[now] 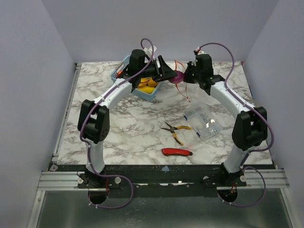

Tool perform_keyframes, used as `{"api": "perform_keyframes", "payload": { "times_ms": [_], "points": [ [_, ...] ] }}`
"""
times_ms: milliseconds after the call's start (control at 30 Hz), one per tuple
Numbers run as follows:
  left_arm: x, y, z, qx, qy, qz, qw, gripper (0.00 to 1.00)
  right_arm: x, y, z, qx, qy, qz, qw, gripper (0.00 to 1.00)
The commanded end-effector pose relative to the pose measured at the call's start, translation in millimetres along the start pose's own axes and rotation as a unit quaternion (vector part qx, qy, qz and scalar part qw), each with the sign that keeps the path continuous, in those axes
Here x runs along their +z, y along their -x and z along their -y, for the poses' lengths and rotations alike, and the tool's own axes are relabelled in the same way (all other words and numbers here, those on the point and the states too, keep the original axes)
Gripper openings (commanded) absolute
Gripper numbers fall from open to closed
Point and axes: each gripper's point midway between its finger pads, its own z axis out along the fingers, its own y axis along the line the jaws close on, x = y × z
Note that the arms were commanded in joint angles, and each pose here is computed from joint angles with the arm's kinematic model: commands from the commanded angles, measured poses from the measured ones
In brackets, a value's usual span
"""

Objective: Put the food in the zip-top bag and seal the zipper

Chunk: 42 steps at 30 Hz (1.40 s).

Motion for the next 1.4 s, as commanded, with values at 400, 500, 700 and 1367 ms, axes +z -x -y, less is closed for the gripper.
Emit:
{"api": "perform_keyframes", "payload": {
  "times_ms": [400, 500, 700, 1367],
  "points": [
    [-12, -23, -53, 0.000, 0.111, -0.001, 0.994, 0.00, -37, 31, -57, 0.050, 0.127, 0.033, 0.990, 0.01],
    [-14, -17, -51, 0.001, 0.128, 0.008, 0.992, 0.00, -38, 27, -65, 0.058, 0.152, 0.025, 0.986, 0.01],
    [-22, -4, -27, -0.001, 0.136, 0.041, 0.990, 0.00, -34, 20, -68, 0.062, 0.161, 0.010, 0.985, 0.01],
    [-18, -18, -39, 0.042, 0.156, 0.107, 0.981, 0.00, -73, 49, -93, 0.266, 0.294, -0.002, 0.918, 0.01]
  ]
}}
